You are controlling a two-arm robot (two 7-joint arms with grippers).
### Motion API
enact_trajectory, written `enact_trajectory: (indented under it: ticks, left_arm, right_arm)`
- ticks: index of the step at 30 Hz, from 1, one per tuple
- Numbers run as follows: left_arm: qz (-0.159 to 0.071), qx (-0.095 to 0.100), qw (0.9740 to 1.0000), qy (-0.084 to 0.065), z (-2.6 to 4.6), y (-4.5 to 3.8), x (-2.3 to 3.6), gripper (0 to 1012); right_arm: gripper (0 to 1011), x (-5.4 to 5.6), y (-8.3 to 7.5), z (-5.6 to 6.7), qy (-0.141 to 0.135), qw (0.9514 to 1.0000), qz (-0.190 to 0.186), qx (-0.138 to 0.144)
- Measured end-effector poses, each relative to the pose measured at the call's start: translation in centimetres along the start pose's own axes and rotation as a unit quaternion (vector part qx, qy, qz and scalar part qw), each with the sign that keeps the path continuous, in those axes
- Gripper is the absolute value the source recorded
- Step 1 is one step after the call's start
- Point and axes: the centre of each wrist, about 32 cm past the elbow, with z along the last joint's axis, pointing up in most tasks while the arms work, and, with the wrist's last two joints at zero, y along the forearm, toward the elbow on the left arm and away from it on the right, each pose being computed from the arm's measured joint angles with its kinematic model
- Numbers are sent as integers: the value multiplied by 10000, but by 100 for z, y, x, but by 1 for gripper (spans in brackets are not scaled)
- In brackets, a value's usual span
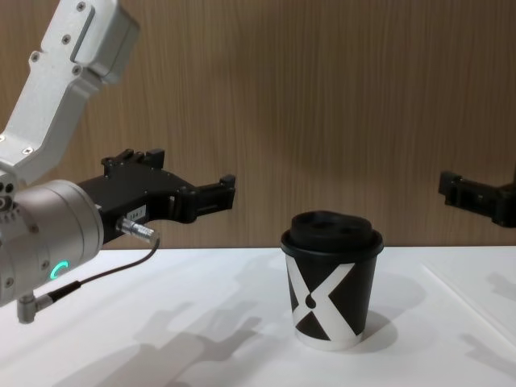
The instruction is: Pick up the straw with one hand, pass it to the other hand, and insert it into the cup.
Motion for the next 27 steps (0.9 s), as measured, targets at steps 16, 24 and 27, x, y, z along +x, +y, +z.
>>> enact_trajectory:
  ticks: [16,24,27]
  left_arm:
    - [0,-1,10000,0,0,0,0,1003]
    - [0,-1,10000,0,0,0,0,1003]
    - [0,0,10000,0,0,0,0,1003]
  right_arm:
    - [1001,0,0,0,0,10000,0,0]
    - [1001,0,0,0,0,10000,0,0]
    - [1001,0,0,0,0,10000,0,0]
